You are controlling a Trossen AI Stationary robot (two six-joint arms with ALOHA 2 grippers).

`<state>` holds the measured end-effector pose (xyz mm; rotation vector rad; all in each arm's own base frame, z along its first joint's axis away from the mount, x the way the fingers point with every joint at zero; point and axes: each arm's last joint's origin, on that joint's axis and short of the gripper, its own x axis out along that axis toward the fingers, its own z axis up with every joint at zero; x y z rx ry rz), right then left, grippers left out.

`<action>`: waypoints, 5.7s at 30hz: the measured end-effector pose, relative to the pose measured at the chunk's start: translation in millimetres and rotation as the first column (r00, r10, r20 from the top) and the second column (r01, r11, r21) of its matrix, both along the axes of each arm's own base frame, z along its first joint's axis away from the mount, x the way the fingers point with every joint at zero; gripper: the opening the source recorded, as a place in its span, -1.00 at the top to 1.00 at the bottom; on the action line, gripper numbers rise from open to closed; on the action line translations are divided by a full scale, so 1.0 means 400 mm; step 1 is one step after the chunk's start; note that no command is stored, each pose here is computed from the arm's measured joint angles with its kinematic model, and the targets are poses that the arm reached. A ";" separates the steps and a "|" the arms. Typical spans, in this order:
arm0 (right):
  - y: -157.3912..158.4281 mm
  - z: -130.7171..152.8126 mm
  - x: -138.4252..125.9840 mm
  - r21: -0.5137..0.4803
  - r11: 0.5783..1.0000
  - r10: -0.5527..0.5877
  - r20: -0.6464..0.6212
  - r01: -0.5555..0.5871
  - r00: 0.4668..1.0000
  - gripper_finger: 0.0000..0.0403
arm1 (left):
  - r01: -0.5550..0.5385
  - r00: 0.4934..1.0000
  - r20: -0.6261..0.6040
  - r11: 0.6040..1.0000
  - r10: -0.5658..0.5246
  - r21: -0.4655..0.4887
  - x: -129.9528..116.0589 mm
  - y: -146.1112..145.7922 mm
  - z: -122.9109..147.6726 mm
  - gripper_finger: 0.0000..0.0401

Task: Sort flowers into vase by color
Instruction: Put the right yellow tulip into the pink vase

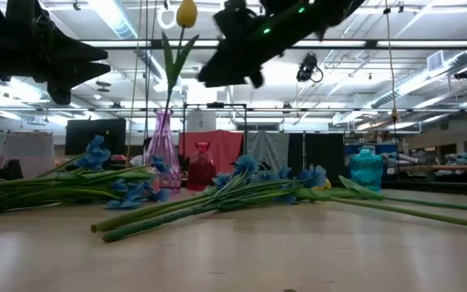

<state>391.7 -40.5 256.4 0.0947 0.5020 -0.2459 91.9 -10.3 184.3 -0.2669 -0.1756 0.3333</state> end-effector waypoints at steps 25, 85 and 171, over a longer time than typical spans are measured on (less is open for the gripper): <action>0.110 -0.191 -0.208 0.153 0.788 -0.071 -0.940 0.596 0.335 0.35 | -0.001 1.000 -0.002 1.000 0.001 0.007 0.000 0.000 0.000 0.19; 0.007 -0.051 -0.169 0.164 0.930 -0.254 -0.357 0.328 0.899 0.98 | 0.001 1.000 -0.025 1.000 -0.001 0.008 0.001 0.000 -0.006 0.19; -0.129 -0.045 0.010 -0.030 0.979 0.198 0.378 -0.202 0.904 0.29 | -0.012 1.000 -0.011 0.999 0.012 0.030 0.000 0.000 0.000 0.19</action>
